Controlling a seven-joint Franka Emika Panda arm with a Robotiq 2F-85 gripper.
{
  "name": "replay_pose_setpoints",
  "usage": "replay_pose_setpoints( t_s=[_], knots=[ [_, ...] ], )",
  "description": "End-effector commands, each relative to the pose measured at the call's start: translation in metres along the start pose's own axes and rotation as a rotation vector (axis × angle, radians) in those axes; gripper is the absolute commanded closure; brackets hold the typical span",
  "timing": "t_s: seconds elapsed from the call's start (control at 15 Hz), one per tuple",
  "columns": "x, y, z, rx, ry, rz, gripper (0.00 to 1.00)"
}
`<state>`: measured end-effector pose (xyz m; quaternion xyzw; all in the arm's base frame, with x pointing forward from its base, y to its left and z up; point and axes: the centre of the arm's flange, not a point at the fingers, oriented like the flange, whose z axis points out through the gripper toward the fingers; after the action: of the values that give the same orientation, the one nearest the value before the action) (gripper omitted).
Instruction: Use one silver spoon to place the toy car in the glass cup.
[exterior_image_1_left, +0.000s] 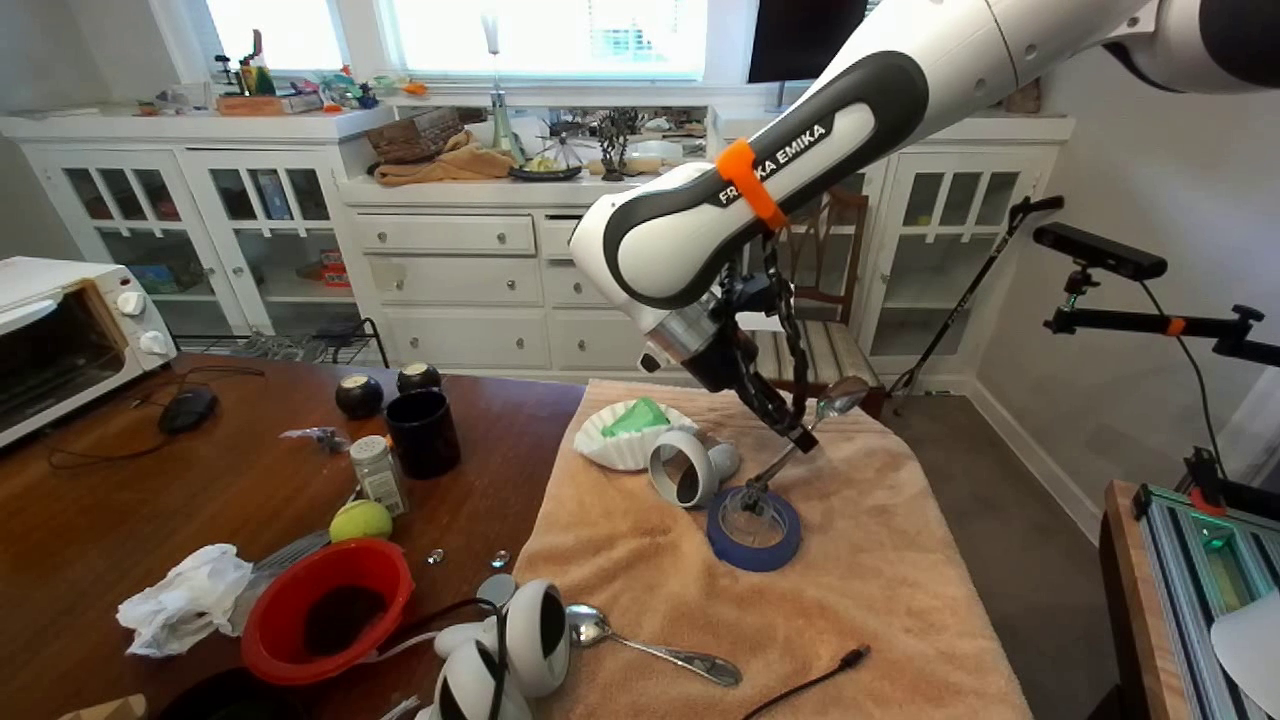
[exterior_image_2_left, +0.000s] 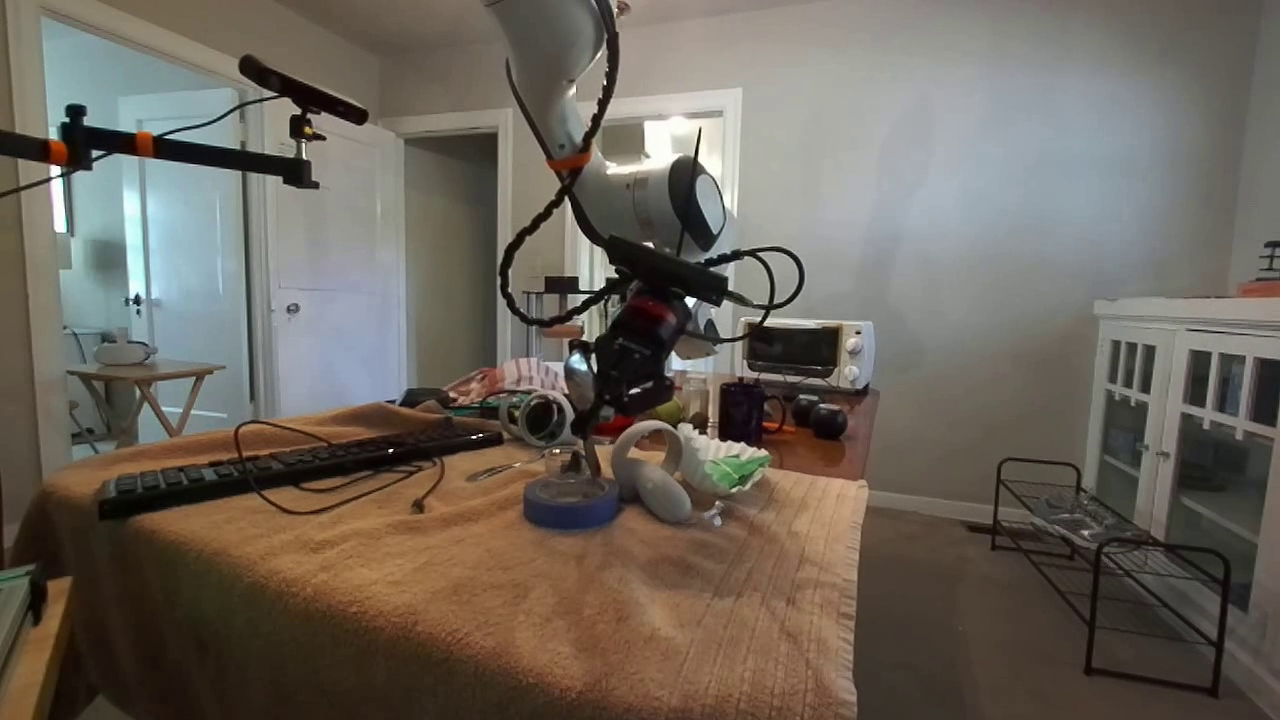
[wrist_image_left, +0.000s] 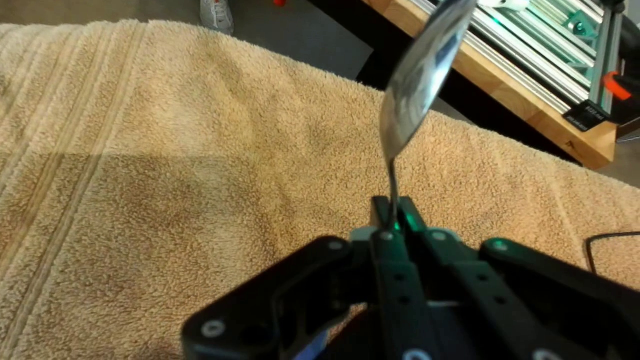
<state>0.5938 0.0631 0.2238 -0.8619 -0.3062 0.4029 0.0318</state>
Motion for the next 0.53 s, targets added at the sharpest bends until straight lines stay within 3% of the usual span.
replay_pose_setpoints(
  t_s=[0.0, 0.47],
  knots=[
    [-0.003, -0.001, -0.005, 0.007, 0.036, -0.021, 0.99],
    [-0.014, -0.01, -0.017, -0.017, 0.066, -0.022, 0.99]
  ],
)
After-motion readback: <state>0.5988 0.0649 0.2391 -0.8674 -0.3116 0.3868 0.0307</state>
